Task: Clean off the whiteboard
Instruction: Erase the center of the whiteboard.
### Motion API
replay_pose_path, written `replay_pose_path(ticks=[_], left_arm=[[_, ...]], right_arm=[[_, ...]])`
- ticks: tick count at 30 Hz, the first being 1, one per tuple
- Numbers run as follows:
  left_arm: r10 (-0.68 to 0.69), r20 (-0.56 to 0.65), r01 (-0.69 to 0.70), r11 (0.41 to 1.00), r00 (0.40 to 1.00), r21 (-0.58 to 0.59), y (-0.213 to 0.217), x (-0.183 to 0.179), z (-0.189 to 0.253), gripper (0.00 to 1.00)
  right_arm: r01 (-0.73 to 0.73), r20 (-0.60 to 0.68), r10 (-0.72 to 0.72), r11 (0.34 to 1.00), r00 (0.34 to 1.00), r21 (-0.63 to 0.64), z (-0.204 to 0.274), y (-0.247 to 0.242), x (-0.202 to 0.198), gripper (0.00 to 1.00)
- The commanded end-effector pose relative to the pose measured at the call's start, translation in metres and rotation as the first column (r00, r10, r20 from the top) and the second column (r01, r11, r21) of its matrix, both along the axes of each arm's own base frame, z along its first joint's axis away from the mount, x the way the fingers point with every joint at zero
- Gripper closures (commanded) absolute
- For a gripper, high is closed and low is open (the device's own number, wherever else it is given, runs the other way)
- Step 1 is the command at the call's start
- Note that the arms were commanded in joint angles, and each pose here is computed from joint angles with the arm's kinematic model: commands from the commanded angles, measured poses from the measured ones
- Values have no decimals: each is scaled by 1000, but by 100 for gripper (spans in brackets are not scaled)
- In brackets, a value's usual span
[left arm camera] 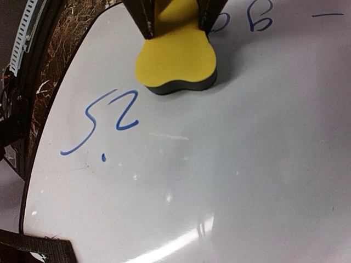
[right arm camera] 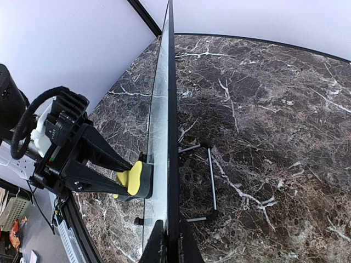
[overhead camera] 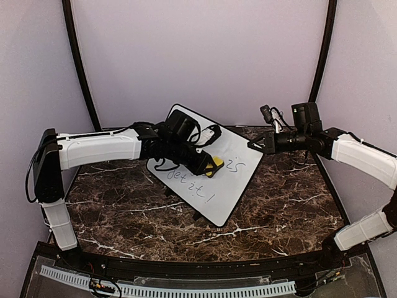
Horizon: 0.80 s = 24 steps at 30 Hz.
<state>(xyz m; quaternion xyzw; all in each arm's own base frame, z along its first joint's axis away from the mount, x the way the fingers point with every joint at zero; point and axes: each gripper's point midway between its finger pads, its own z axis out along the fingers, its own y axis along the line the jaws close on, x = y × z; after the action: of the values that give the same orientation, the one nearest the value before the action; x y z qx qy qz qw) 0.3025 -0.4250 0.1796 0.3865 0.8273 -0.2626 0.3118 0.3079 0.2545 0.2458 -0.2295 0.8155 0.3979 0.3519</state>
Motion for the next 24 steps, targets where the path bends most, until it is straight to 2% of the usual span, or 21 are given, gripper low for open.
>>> replay_pose_path(ticks=[1,8,17,24], left_arm=[[-26,47,26,1000,999,-5,-24,2,7,89],[-26,65,26,1000,998,3,-30,2,9,89],[2,-22,0,996,1000,92,3,-21,-39,89],[16,-22,-14,996,1000,93,9,-24,-47,89]], right_arm=[[-161,121,160,987,980,3,14,24,-19,100],[-168,117,166,986,979,6,13,26,-18,100],[-164,116,162,987,980,2,12,25,-18,100],[-168,110,167,986,980,2,10,26,-18,100]])
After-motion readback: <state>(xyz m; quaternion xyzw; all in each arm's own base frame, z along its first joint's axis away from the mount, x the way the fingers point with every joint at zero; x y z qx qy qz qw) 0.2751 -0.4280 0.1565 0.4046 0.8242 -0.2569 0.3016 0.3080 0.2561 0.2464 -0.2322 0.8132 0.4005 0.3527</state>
